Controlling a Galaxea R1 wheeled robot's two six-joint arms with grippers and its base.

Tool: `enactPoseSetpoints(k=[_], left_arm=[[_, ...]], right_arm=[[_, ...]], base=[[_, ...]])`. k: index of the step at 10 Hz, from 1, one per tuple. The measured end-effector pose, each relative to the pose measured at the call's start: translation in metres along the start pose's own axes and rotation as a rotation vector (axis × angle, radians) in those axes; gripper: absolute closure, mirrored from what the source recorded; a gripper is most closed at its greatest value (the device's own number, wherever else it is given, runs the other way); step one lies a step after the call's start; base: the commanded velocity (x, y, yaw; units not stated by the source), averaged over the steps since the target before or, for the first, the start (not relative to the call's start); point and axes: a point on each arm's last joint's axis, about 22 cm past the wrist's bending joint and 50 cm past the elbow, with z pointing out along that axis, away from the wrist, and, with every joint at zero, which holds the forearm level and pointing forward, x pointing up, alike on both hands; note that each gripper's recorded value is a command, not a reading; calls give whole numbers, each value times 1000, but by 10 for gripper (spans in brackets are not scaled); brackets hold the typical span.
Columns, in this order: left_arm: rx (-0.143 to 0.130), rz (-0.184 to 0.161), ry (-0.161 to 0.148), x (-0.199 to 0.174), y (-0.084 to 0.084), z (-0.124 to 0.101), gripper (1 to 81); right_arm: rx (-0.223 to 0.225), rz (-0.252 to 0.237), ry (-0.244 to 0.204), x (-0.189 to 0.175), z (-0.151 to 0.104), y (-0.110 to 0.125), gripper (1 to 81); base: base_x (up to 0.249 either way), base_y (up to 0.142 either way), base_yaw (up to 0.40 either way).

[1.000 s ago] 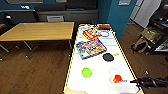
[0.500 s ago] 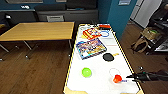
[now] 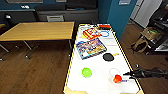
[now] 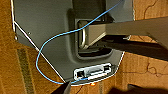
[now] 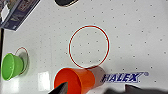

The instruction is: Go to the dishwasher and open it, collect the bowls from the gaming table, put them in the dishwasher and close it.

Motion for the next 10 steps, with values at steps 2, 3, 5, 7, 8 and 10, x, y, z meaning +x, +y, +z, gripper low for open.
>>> enactPoseSetpoints(k=[2,3,5,7,8,10], left_arm=[[5,0,-1,-1,-3,0,10],[8,0,-2,-1,-4,-1,10],[8,1,-1,0,-5,-1,10],[8,1,0,1,-5,-1,10],[8,1,0,1,-5,-1,10],[8,1,0,1,-5,-1,10]], right_arm=[[6,-2,-14,-5,9,-4,10],[12,-3,-20,-7,14,-8,10],[15,-3,-28,-9,23,-11,10],[19,-2,-42,-15,32,-14,10],[25,-1,-54,-22,38,-17,10],[31,5,-72,-34,46,-17,10]], base=[[0,0,0],[0,0,0],[0,0,0],[0,0,0],[0,0,0],[0,0,0]])
